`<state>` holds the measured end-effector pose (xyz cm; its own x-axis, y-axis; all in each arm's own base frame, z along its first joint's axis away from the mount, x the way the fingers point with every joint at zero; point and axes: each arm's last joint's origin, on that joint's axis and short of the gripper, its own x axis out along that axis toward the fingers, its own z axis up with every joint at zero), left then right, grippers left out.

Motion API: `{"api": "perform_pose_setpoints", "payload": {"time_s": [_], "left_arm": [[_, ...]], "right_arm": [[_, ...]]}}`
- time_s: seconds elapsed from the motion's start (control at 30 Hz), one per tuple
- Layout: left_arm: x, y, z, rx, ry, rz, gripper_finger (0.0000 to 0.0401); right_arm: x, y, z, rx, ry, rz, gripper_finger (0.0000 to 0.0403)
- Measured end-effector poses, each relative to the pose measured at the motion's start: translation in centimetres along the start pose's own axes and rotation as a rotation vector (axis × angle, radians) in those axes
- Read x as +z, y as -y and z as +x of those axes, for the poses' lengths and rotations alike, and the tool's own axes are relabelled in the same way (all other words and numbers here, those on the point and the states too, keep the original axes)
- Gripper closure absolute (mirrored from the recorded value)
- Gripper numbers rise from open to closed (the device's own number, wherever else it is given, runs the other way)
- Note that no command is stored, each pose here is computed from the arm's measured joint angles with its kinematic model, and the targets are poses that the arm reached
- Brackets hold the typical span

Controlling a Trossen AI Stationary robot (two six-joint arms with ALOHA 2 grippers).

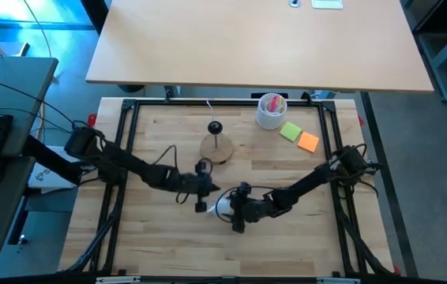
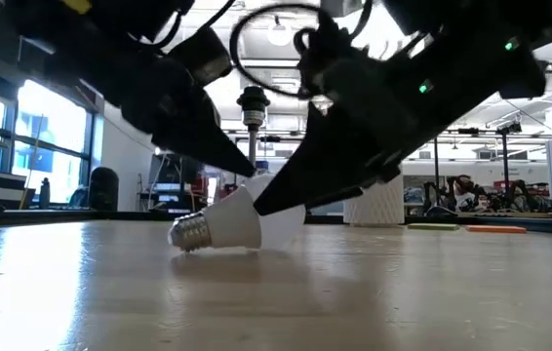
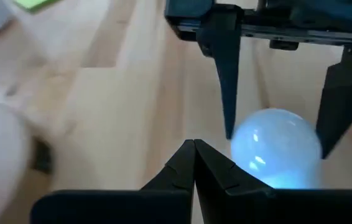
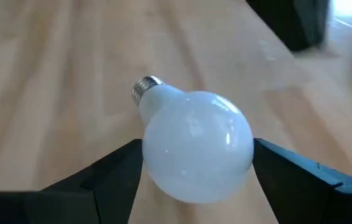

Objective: Screw lightbulb
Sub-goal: Insert the light bulb into the lamp

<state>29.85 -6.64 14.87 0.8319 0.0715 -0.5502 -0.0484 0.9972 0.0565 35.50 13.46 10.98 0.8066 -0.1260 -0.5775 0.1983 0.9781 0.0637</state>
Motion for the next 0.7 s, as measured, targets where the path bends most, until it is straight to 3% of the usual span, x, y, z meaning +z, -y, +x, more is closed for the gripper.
{"api": "perform_pose_setpoints", "payload": {"time_s": [0.2, 0.37, 0.53, 0.7], "left_arm": [[0.6, 0.6, -2.6, -0.036, -0.042, 0.031, 0.0401], [-0.2, 2.3, -3.2, -0.061, -0.100, 0.030, 0.0401], [-1.9, 3.0, -1.8, 0.062, -0.134, 0.031, 0.0398], [-3.1, 2.8, 0.5, 0.131, -0.117, 0.022, 0.0355]], "right_arm": [[-0.1, 1.4, 0.4, -0.118, -0.017, 0.091, 0.0110], [-0.2, 1.8, 0.4, -0.182, -0.006, 0.143, 0.0110], [-0.3, 1.9, 0.4, -0.205, -0.005, 0.179, 0.0110], [-0.4, 1.7, 0.3, -0.203, -0.011, 0.172, 0.0110]]}}
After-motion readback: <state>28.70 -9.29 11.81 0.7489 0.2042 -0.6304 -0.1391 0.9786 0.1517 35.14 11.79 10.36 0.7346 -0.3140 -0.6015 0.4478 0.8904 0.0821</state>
